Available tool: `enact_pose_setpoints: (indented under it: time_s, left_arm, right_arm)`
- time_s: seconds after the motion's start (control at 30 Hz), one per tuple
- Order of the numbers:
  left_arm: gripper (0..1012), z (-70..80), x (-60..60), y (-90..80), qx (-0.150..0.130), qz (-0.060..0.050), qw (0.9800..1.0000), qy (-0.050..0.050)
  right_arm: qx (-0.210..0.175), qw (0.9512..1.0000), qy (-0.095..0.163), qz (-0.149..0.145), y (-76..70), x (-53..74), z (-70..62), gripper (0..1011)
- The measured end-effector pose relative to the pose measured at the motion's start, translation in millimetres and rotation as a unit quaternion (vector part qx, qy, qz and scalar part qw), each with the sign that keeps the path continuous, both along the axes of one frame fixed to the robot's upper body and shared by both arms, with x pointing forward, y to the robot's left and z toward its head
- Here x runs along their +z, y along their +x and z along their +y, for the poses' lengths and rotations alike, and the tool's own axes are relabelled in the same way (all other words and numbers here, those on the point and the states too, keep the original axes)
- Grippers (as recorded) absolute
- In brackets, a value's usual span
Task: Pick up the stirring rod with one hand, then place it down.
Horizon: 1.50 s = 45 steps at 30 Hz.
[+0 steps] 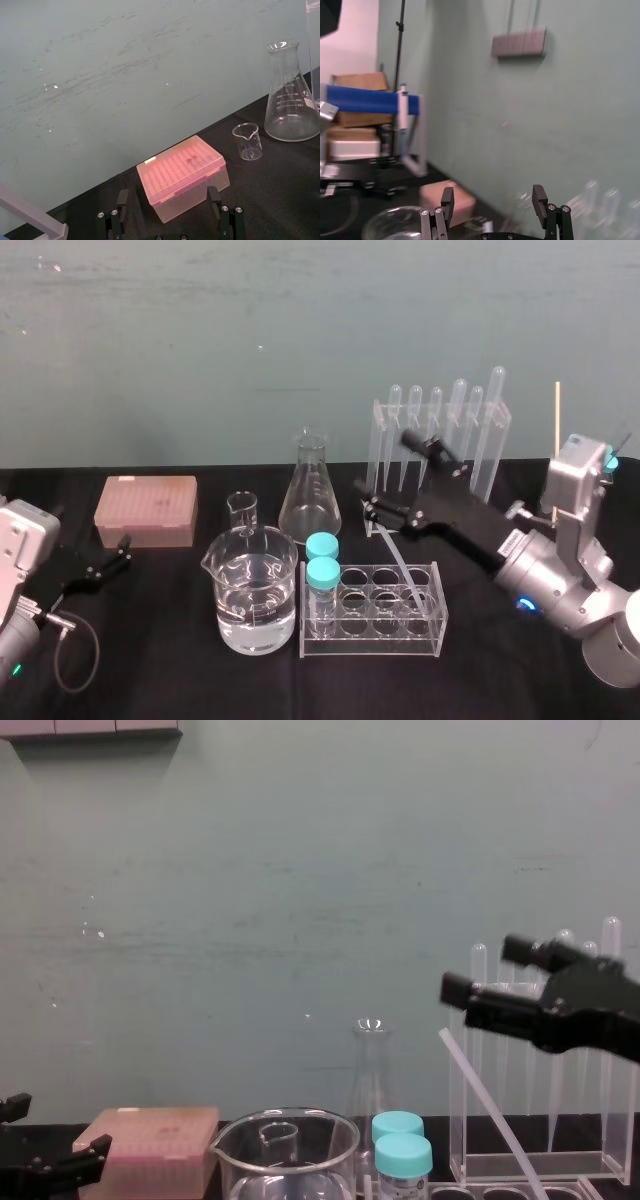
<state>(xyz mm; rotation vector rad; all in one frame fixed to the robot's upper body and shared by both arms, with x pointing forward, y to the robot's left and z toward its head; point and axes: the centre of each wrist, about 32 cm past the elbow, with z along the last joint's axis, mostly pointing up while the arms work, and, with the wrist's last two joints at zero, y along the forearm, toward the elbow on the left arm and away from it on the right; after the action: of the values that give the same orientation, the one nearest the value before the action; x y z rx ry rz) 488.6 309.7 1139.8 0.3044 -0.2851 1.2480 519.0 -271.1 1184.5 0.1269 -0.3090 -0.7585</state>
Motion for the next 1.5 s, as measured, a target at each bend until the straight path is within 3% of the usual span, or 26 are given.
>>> enact_pose_setpoints:
  time_s: [0.07,0.1,0.2,0.4,0.5,0.93,1.5]
  left_arm:
    - [1000,0.0,0.0,0.0,0.000,0.000,1.0000,0.000]
    - [1000,0.0,0.0,0.0,0.000,0.000,1.0000,0.000]
    - [1000,0.0,0.0,0.0,0.000,0.000,1.0000,0.000]
    - [1000,0.0,0.0,0.0,0.000,0.000,1.0000,0.000]
    - [1000,0.0,0.0,0.0,0.000,0.000,1.0000,0.000]
    - [1000,0.0,0.0,0.0,0.000,0.000,1.0000,0.000]
    - [1000,0.0,0.0,0.0,0.000,0.000,1.0000,0.000]
  right_arm:
    - [0.013,0.9995,0.009,0.029,2.3,0.0,0.7,1002]
    - [0.023,0.9979,0.018,0.059,4.7,-0.2,0.9,1000]
    - [0.033,0.9935,0.030,0.105,9.1,-1.0,0.0,1000]
    - [0.025,0.9883,0.023,0.149,13.5,-0.8,0.0,1000]
    - [0.011,0.9858,0.004,0.168,15.0,-0.6,1.3,1000]
    - [-0.021,0.9809,-0.041,0.189,17.0,-0.8,6.5,1000]
    - [-0.020,0.9809,-0.039,0.190,17.1,-0.5,6.1,1000]
